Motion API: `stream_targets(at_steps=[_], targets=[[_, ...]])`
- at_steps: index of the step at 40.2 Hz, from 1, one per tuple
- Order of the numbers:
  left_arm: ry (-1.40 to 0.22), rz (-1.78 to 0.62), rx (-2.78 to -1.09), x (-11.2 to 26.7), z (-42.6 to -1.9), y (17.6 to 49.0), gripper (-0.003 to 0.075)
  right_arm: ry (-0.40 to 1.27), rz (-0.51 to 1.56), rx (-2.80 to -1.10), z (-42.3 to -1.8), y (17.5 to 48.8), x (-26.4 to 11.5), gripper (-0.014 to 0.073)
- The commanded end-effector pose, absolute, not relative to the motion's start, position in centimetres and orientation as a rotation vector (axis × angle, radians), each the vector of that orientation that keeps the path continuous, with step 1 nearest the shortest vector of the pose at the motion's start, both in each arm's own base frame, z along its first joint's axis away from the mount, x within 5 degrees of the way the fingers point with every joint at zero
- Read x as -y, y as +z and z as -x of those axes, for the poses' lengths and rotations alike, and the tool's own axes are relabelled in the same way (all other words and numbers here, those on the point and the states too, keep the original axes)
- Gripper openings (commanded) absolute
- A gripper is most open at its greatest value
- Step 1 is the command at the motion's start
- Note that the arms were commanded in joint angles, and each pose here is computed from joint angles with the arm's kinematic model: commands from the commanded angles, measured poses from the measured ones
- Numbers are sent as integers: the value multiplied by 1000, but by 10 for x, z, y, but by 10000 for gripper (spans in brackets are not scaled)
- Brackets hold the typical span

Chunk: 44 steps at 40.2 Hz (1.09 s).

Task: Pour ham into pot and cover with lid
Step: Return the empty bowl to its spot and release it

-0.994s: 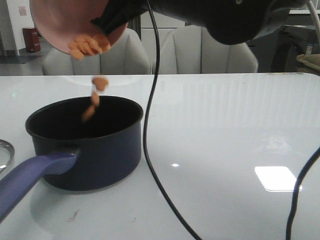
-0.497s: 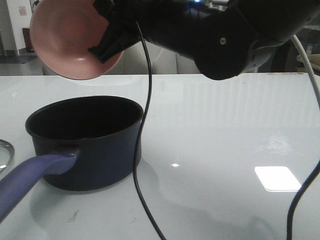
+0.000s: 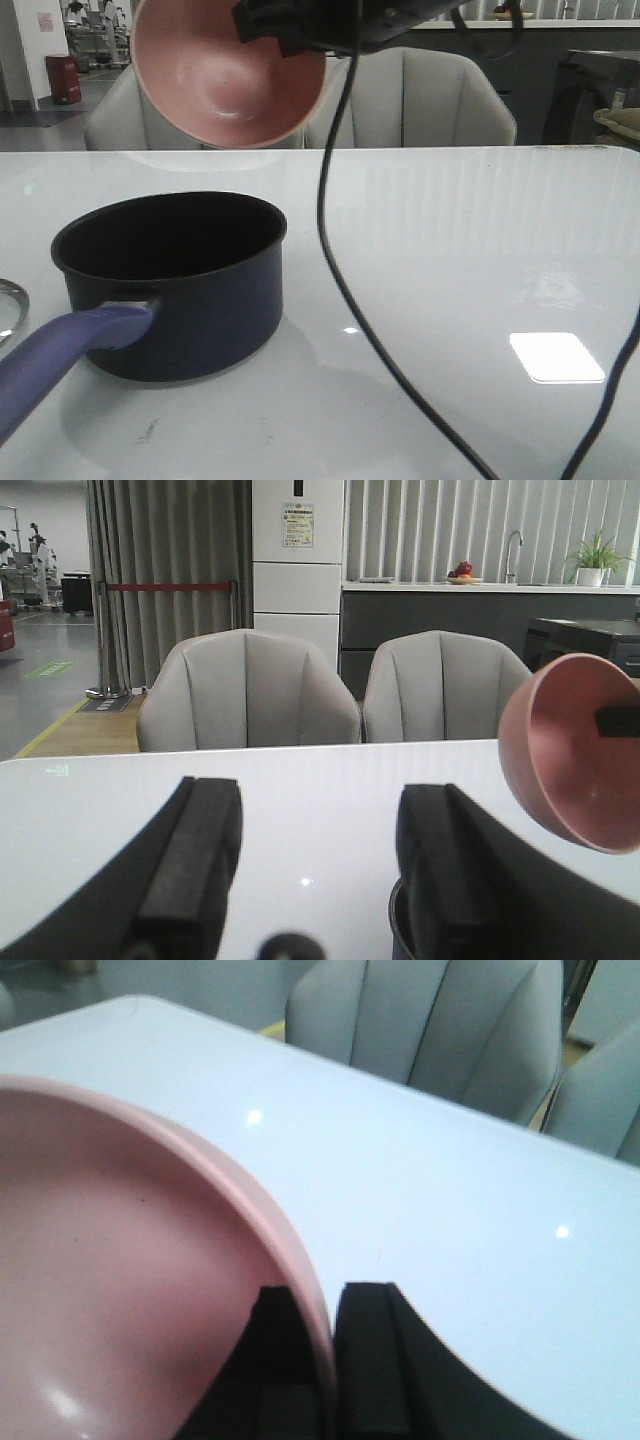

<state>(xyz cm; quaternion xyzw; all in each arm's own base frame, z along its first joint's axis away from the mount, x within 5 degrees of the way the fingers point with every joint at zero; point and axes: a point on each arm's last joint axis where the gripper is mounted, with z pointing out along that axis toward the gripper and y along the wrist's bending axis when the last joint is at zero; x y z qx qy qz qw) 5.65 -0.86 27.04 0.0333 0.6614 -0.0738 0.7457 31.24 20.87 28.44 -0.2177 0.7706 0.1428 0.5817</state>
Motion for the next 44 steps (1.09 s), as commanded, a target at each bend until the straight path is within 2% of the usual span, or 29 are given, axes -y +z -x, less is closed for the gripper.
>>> stream_targets(at_steps=[1, 7, 13, 25, 30, 44], targets=[[-180, -60, -1353, 8, -54, 286, 395, 383, 465, -1801, -303, 321, -188, 140], [-180, -59, -1346, 8, -54, 287, 395, 428, 482, -1964, -296, 325, -159, 140], [-180, -59, -1346, 8, -54, 287, 395, 411, 467, -2128, -301, 315, -127, 140], [-180, -59, -1346, 8, -54, 287, 395, 283, 215, -2396, -310, 294, -66, 140], [-180, -59, -1346, 8, -54, 287, 395, 275, 111, -2489, -314, 282, -52, 140], [-180, -59, -1347, 8, -54, 287, 395, 263, 51, -2703, -325, 238, -36, 143]])
